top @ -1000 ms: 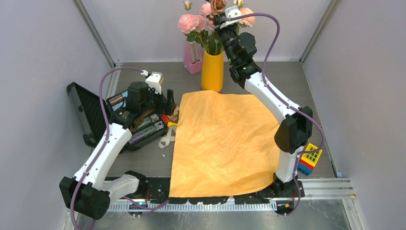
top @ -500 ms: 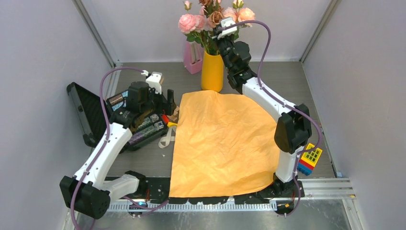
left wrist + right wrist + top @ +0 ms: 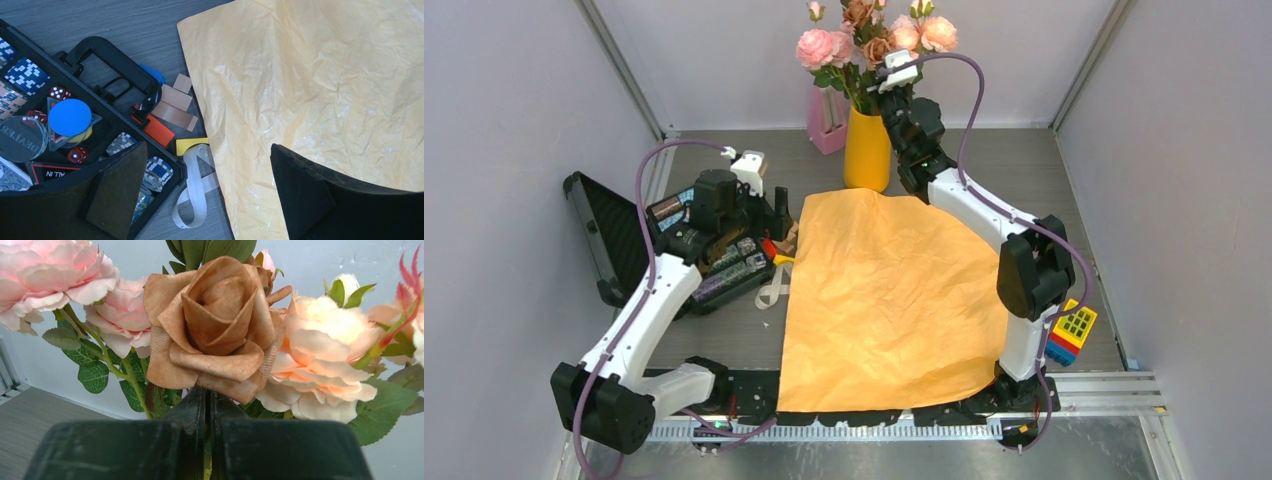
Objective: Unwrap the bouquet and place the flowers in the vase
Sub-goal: Insert the fake flower into the vase.
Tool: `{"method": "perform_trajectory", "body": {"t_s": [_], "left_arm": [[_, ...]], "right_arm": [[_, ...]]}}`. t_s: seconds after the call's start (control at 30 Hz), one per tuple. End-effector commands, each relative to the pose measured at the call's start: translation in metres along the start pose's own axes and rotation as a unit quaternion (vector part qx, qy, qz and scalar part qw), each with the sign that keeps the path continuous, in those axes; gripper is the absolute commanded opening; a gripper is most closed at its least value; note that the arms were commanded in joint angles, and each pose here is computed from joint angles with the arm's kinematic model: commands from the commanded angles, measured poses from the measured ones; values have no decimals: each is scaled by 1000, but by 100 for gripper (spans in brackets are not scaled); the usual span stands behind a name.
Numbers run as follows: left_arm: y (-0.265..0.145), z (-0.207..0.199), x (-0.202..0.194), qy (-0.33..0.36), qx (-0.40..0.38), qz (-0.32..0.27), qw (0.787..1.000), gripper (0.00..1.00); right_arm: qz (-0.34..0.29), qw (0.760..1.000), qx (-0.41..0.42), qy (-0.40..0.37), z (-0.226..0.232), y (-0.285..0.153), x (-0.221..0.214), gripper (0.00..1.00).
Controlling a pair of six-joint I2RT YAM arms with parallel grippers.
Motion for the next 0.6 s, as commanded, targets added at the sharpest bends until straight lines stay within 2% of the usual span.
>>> {"method": "perform_trajectory", "body": {"t_s": [0.0,0.57], "left_arm": [[1,-5,9,4,-12,-19,1000,96],[2,-4,8,5,-8,-18,1000,96]], "right_arm": [[-21,999,-26,18,-9,1,7,0],[27,999,-23,24,3,-9,-39,0]]}}
Point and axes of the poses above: each gripper's point midway between its finger pads, its own y axis out along the fingers, its own z axis along the line the jaws close on, x = y × z, the point moved 3 cm from there along -y, back along the fingers, and after that the axes turned 11 degrees about -y, right-handed, at the moved point
